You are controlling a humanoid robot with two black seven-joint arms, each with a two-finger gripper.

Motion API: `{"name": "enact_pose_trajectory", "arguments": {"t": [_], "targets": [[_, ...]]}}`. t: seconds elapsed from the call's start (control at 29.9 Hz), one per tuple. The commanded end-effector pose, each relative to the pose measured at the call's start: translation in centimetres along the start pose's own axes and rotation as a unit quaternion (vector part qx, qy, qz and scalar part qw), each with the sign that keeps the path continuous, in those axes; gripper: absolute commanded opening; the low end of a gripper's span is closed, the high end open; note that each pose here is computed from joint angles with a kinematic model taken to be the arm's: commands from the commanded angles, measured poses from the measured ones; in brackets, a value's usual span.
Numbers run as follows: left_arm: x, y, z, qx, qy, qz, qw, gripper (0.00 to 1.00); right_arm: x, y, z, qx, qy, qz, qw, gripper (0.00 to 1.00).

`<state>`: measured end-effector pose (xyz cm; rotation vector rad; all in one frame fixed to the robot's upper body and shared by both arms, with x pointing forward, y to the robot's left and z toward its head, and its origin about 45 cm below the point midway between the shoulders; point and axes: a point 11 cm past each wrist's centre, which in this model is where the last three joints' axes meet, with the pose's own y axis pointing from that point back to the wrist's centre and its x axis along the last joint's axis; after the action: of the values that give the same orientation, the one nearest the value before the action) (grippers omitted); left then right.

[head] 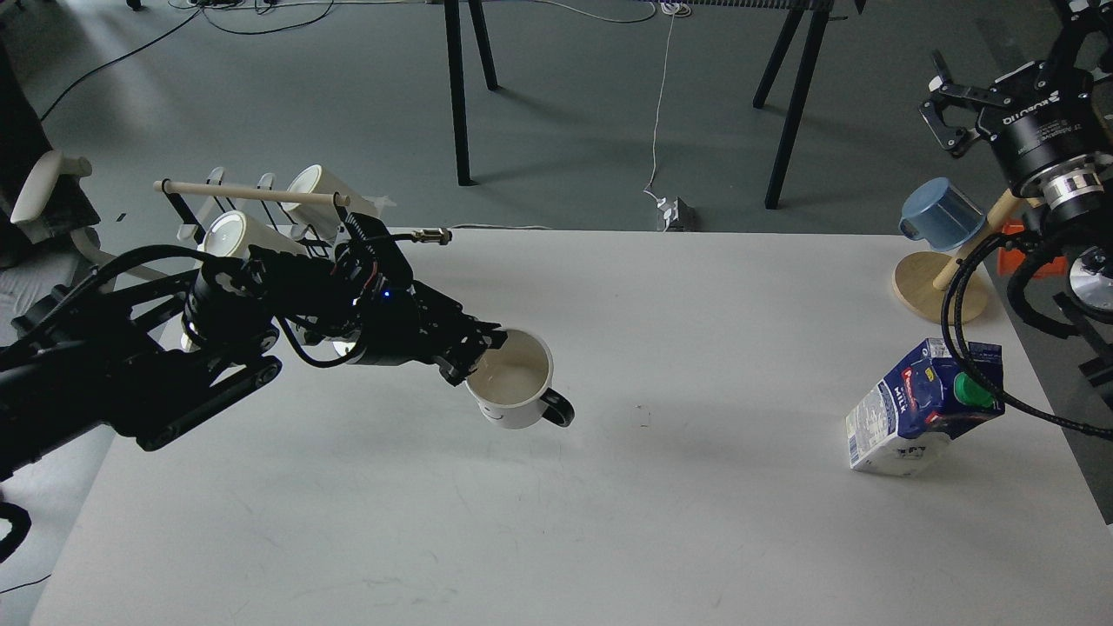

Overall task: Place cup and milk with both arms
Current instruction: 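Carry the white mug with the left gripper toward the table center and set it down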

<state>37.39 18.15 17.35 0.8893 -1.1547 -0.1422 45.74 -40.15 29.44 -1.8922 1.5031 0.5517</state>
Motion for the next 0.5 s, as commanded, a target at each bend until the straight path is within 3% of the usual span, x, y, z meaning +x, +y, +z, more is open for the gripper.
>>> {"name": "enact_pose_trajectory", "arguments": {"t": [0.0, 0.47], "targets": [[0.6, -3.6, 2.4, -0.007, -0.018, -0.006, 1.000, 0.06, -0.2, -0.1, -0.1, 0.001, -0.001, -0.003, 1.000, 1.00], [0.6, -9.2, 8.5, -0.048, 0.005, -0.002, 0.999, 0.07, -1.3, -1.0, -0.3, 0.002, -0.001, -0.017, 1.000, 1.00]]}}
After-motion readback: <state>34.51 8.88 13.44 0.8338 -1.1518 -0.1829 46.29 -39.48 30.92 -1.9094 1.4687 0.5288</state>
